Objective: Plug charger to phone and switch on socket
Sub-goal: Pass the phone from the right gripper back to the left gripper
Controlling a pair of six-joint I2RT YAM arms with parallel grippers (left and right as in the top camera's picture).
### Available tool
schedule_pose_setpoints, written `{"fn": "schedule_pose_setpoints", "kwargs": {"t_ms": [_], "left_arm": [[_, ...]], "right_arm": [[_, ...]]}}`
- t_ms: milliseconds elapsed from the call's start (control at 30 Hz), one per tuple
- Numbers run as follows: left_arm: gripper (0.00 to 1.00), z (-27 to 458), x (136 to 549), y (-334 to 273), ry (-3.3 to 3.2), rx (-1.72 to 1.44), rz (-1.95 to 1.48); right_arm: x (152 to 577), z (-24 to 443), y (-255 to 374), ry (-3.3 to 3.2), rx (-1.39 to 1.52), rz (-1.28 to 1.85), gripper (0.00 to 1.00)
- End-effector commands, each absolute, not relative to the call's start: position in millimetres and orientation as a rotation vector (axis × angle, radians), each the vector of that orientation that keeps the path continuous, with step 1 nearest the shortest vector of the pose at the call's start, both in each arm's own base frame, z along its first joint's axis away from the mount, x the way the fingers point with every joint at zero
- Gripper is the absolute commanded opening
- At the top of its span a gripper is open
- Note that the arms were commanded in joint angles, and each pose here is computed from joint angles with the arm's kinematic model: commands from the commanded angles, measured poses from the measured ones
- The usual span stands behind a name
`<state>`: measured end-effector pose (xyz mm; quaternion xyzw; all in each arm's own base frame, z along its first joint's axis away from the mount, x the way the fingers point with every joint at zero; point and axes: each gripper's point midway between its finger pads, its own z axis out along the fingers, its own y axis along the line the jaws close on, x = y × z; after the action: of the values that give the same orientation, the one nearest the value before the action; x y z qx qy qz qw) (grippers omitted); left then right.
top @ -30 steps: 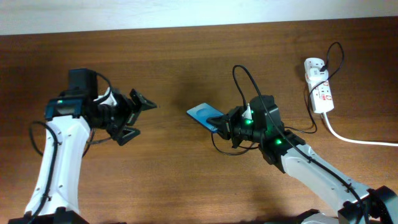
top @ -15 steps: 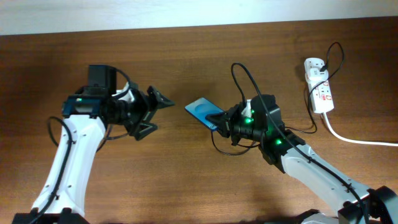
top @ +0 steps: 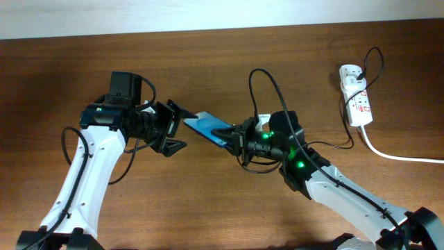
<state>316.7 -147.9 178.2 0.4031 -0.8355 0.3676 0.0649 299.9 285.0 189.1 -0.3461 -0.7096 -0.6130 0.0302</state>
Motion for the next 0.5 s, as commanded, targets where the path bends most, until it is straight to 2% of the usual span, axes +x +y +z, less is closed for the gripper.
{"fn": "schedule_pose_setpoints", "kwargs": {"t_ms": [0,133,367,467], "left_arm": [[0.7,172.4,316.1,-147.1,-2.501,1.251,1.082],[0.56,170.7,316.4,-147.7,-2.453,1.335,1.049],[0.57,171.4,325.1,-163.9,-2.567,1.267,1.073],[0.45,170.4,328.5,-165.3,-2.606,1.265,1.068]], "right_arm": [[297.9,210.8,288.9,-2.161,-1.009,-1.961,0.04],[288.2,211.0,298.6,-2.087,-1.039,-1.91,0.04],[284.7,232.3,308.0,-2.058,-0.947,-2.02,0.04],[284.8,232.4,307.9,-2.058,-0.947,-2.02,0.04]]}}
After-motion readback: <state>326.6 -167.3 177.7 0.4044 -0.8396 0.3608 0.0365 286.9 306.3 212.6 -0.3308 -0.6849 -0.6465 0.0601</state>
